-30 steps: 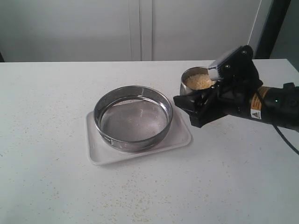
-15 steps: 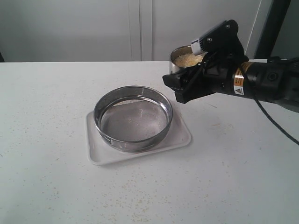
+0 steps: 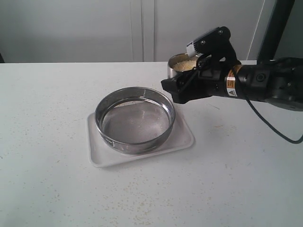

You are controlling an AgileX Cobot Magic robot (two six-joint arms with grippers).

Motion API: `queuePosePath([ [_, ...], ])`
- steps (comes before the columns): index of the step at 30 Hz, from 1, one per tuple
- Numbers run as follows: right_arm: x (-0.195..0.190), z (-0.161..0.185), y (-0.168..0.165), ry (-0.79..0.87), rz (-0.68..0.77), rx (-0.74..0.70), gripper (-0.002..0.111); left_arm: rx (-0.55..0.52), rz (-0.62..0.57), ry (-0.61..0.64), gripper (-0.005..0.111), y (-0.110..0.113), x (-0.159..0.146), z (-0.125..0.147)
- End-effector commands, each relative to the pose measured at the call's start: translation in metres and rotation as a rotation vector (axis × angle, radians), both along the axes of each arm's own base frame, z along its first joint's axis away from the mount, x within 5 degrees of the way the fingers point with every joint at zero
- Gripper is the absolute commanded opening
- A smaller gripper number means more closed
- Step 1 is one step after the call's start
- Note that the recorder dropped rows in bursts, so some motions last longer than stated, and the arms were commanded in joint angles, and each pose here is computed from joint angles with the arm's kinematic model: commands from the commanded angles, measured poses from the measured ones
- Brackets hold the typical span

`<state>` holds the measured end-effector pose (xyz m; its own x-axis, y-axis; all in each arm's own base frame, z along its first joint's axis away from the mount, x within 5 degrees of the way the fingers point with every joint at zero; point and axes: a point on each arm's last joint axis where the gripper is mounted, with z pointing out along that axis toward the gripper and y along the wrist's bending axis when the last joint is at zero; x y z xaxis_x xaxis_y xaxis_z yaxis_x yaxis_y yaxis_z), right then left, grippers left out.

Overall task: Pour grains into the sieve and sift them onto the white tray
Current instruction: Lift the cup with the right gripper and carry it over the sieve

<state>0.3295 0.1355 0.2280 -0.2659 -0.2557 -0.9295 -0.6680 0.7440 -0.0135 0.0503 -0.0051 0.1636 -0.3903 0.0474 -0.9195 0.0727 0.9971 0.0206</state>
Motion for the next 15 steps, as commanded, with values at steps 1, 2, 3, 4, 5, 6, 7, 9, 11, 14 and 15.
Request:
queuePosePath([
  [1, 0.004, 0.011, 0.001, -0.027, 0.004, -0.001, 0.000, -0.011, -0.007, -0.001, 0.000, -0.001, 0.000, -0.001],
  [2, 0.004, 0.011, 0.002, -0.028, 0.010, -0.005, 0.000, -0.011, -0.007, -0.001, 0.000, -0.001, 0.000, -0.001],
  [3, 0.005, 0.012, 0.002, -0.026, 0.010, -0.001, 0.000, -0.011, -0.007, -0.001, 0.000, -0.001, 0.000, -0.001],
  [4, 0.005, 0.013, 0.002, -0.023, 0.012, 0.000, 0.000, -0.011, -0.007, -0.001, 0.000, -0.001, 0.000, -0.001],
  [5, 0.005, 0.014, 0.003, -0.024, 0.017, -0.006, 0.000, -0.011, -0.007, -0.001, 0.000, -0.001, 0.000, -0.001],
  [6, 0.006, 0.014, 0.003, -0.027, 0.019, -0.007, 0.000, -0.011, -0.007, -0.001, 0.000, -0.001, 0.000, -0.001],
  [7, 0.006, 0.014, 0.003, -0.027, 0.019, -0.012, 0.000, -0.011, -0.007, -0.001, 0.000, -0.001, 0.000, -0.001],
  [9, 0.007, 0.016, 0.002, -0.020, 0.006, -0.022, 0.000, -0.011, -0.007, -0.001, 0.000, -0.001, 0.000, -0.001],
  [11, 0.008, 0.016, 0.004, -0.018, -0.009, -0.049, 0.000, -0.011, -0.007, -0.001, 0.000, -0.001, 0.000, -0.001],
  [14, 0.007, 0.019, 0.013, -0.026, -0.004, -0.073, 0.000, -0.011, -0.007, -0.001, 0.000, -0.001, 0.000, -0.001],
  [15, 0.006, 0.020, 0.016, -0.033, 0.008, -0.077, 0.000, -0.011, -0.007, -0.001, 0.000, -0.001, 0.000, -0.001],
])
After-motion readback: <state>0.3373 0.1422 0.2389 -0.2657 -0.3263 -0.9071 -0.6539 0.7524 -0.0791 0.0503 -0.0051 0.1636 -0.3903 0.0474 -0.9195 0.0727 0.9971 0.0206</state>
